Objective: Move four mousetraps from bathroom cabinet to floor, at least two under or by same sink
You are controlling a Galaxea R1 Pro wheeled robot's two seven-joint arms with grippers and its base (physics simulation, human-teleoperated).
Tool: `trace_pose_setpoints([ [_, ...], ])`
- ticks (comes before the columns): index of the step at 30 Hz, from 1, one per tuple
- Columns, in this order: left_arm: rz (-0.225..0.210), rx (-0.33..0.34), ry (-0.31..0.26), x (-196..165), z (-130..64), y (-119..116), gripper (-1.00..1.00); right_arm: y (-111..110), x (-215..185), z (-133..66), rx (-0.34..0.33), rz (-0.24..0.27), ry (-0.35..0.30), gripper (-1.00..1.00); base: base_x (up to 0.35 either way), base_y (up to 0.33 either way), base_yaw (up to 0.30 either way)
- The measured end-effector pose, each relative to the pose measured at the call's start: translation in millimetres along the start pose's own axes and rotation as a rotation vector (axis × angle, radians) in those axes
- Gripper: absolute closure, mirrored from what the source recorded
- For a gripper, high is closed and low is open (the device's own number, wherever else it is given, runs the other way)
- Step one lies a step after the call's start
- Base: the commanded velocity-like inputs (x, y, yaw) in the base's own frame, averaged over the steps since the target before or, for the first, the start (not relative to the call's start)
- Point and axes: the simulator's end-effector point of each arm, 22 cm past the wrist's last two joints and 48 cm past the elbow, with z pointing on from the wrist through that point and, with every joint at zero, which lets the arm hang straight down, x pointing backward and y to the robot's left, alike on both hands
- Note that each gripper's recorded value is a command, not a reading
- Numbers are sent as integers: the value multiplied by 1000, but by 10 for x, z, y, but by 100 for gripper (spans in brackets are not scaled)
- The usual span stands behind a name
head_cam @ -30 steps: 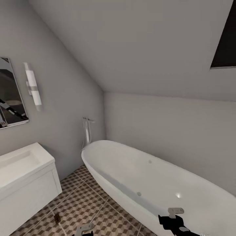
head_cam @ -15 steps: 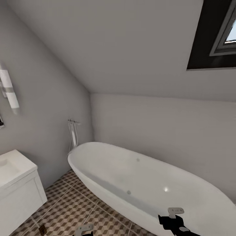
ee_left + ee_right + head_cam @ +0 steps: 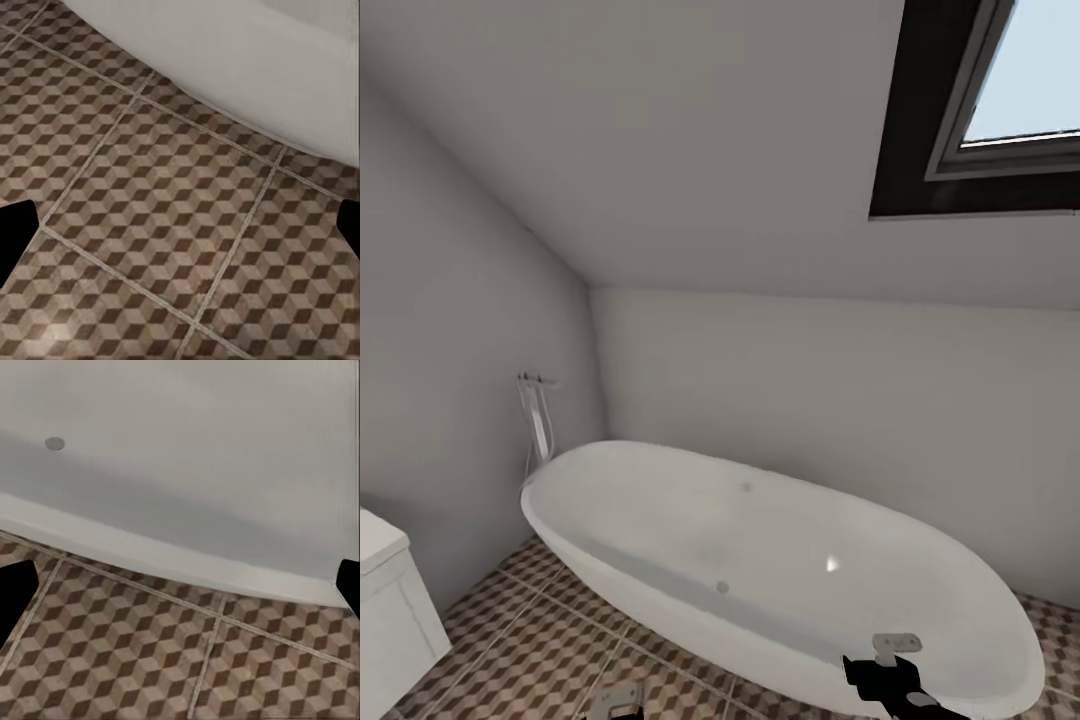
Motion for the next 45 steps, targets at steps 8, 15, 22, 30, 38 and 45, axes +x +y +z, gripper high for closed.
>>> trace_pose_setpoints([
  [8,0,1,-4,-19,-5,-3,-100,-1,-22,-7,0,0,-4,-100,0,0,-269],
  [15,-1,2,-9,-39,-10,-6,-100,-2,-44,-14,0,1,-9,-100,0,0,-266],
  [22,-1,3,-13,-61,-15,-8,-100,-3,-66,-21,0,1,-14,-100,0,0,-266],
  [30,-2,3,-18,-84,-21,-10,-100,-5,-91,-29,1,2,-19,-100,0,0,-264],
  [38,-2,3,-20,-88,-26,-9,-100,-5,-105,-33,1,2,-21,-100,0,0,-128],
  [45,-2,3,-20,-85,-27,-8,-100,-5,-107,-34,1,2,-22,-100,0,0,-22],
])
